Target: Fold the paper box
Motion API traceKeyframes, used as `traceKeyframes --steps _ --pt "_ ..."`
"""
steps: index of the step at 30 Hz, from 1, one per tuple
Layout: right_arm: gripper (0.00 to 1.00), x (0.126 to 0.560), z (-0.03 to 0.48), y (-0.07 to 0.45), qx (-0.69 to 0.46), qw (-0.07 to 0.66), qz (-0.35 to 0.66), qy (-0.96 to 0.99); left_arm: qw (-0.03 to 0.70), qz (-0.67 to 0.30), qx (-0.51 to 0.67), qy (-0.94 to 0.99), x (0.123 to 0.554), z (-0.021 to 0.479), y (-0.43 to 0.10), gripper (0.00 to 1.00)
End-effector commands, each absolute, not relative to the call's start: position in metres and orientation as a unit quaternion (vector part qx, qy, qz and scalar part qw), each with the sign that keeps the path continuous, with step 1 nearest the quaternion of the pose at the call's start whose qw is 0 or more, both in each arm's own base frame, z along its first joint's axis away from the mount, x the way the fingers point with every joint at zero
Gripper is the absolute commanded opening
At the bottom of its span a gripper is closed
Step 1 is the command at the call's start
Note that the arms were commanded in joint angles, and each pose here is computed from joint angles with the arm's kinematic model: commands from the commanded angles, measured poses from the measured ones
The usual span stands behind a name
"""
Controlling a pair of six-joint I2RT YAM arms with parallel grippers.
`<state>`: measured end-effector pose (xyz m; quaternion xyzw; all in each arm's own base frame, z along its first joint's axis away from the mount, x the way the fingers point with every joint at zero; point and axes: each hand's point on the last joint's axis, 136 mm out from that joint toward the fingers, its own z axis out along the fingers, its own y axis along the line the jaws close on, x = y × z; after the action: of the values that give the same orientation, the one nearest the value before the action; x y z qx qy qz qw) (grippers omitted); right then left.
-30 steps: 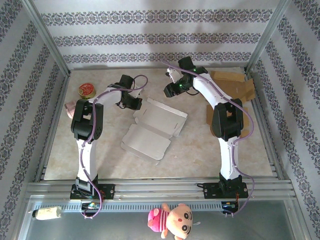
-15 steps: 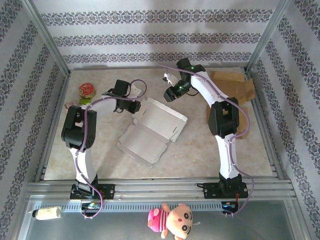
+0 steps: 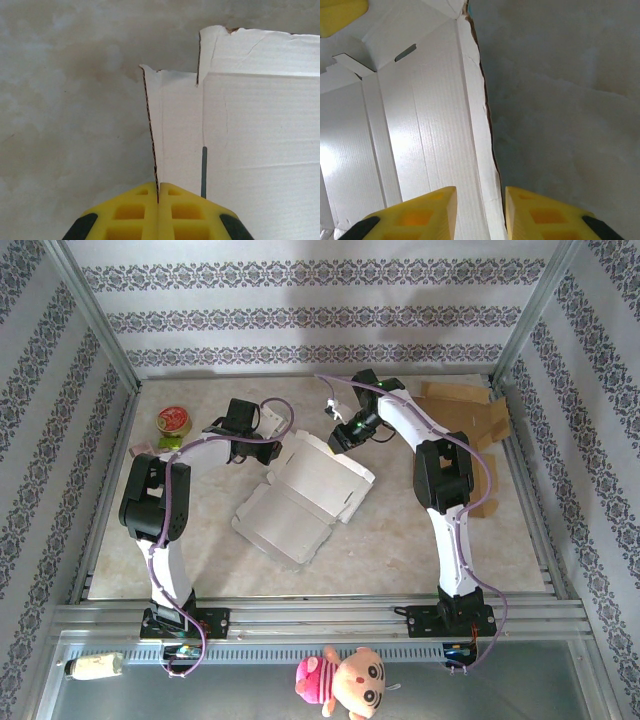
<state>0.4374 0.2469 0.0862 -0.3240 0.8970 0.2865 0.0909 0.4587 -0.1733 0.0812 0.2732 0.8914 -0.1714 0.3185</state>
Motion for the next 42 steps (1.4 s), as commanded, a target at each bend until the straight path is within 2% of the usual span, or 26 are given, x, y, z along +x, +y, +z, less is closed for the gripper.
traceKeyframes --steps 1,4,7,12,17,20,22,25,26,29,31,38,42 --pt "0.32 0.435 0.076 0.243 -0.319 0.079 0.289 0.899 0.345 -0.166 0.289 0.878 0.464 0.101 -0.178 0.00" --pt "0.43 0.436 0.072 0.238 -0.318 0.077 0.279 0.903 0.344 -0.166 0.288 0.878 0.464 0.101 -0.178 0.00" --pt "0.45 0.436 0.069 0.233 -0.317 0.074 0.271 0.906 0.345 -0.165 0.289 0.878 0.465 0.103 -0.178 0.00" --pt "0.32 0.430 0.066 0.233 -0.319 0.068 0.277 0.904 0.345 -0.165 0.289 0.878 0.466 0.104 -0.178 0.00" --pt "0.26 0.431 0.065 0.233 -0.320 0.068 0.277 0.903 0.345 -0.165 0.291 0.877 0.466 0.104 -0.179 0.00" --pt "0.17 0.432 0.069 0.234 -0.323 0.074 0.276 0.902 0.343 -0.166 0.291 0.878 0.466 0.103 -0.179 0.00" --pt "0.10 0.434 0.072 0.233 -0.329 0.083 0.261 0.904 0.342 -0.166 0.289 0.878 0.466 0.103 -0.179 0.00" --pt "0.05 0.439 0.079 0.229 -0.354 0.107 0.207 0.906 0.347 -0.164 0.278 0.880 0.468 0.106 -0.178 0.00" --pt "0.04 0.441 0.082 0.228 -0.365 0.118 0.182 0.905 0.352 -0.164 0.268 0.881 0.469 0.109 -0.177 0.02" --pt "0.04 0.448 0.099 0.227 -0.406 0.168 0.104 0.892 0.376 -0.164 0.236 0.881 0.470 0.128 -0.172 0.25" --pt "0.03 0.455 0.111 0.225 -0.432 0.205 0.040 0.877 0.397 -0.163 0.205 0.880 0.468 0.145 -0.166 0.33" --pt "0.02 0.473 0.158 0.232 -0.493 0.335 -0.126 0.793 0.449 -0.207 0.092 0.864 0.442 0.200 -0.151 0.43" --pt "0.04 0.478 0.174 0.244 -0.518 0.409 -0.218 0.719 0.425 -0.247 -0.014 0.871 0.431 0.207 -0.143 0.44"
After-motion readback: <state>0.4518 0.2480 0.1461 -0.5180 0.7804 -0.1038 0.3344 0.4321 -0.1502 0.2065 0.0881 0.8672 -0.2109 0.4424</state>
